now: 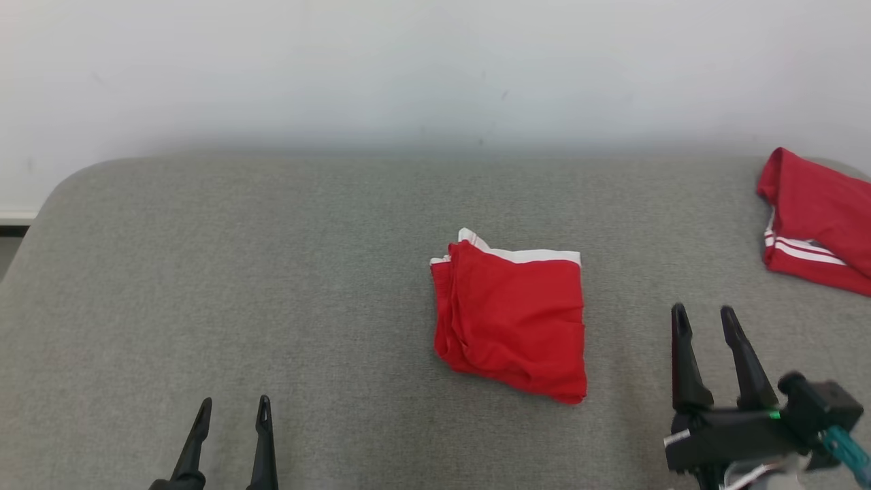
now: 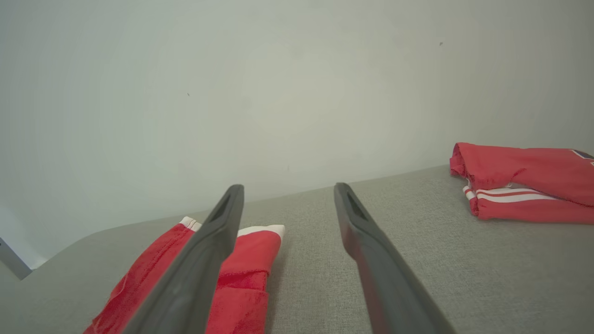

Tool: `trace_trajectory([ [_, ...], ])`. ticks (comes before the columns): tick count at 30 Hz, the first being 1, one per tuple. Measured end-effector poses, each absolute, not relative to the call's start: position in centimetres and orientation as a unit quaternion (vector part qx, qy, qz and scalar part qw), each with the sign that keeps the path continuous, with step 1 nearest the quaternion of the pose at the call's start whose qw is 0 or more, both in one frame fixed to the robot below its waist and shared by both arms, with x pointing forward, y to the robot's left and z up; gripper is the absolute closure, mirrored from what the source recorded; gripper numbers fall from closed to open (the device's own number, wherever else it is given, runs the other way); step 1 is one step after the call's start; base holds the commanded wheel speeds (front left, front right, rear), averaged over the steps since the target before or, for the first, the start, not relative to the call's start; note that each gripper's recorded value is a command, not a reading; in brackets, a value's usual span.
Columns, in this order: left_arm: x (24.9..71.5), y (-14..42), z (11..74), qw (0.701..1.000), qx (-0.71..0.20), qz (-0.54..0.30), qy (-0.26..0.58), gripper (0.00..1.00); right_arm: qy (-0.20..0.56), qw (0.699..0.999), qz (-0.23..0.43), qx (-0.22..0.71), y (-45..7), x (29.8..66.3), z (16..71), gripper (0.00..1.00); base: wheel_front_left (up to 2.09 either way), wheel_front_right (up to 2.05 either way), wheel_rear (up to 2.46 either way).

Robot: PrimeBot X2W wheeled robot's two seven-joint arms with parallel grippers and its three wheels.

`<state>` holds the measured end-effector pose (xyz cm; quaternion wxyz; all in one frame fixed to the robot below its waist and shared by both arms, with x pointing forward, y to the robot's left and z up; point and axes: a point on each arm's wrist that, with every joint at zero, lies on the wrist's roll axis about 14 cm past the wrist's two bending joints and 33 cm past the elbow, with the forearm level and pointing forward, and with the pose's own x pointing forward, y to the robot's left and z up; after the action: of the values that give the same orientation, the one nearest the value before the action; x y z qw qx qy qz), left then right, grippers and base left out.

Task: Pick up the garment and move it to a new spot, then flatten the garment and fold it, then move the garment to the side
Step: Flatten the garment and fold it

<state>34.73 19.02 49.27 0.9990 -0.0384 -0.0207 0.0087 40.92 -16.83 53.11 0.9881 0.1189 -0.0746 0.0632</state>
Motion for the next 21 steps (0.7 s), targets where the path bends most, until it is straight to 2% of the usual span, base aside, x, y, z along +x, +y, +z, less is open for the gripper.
trace_trajectory([
  [10,34.4,17.6,49.3,1.000,0.006,-0.016,-0.020,0.00,-0.054,0.993,0.019,0.105,-19.1,36.6,51.2,0.00,0.00,0.00,0.00],
  [21,33.9,17.7,48.6,1.000,0.018,-0.012,-0.009,0.00,-0.028,0.996,0.030,0.083,-17.9,35.2,49.6,0.00,0.00,0.00,0.00],
])
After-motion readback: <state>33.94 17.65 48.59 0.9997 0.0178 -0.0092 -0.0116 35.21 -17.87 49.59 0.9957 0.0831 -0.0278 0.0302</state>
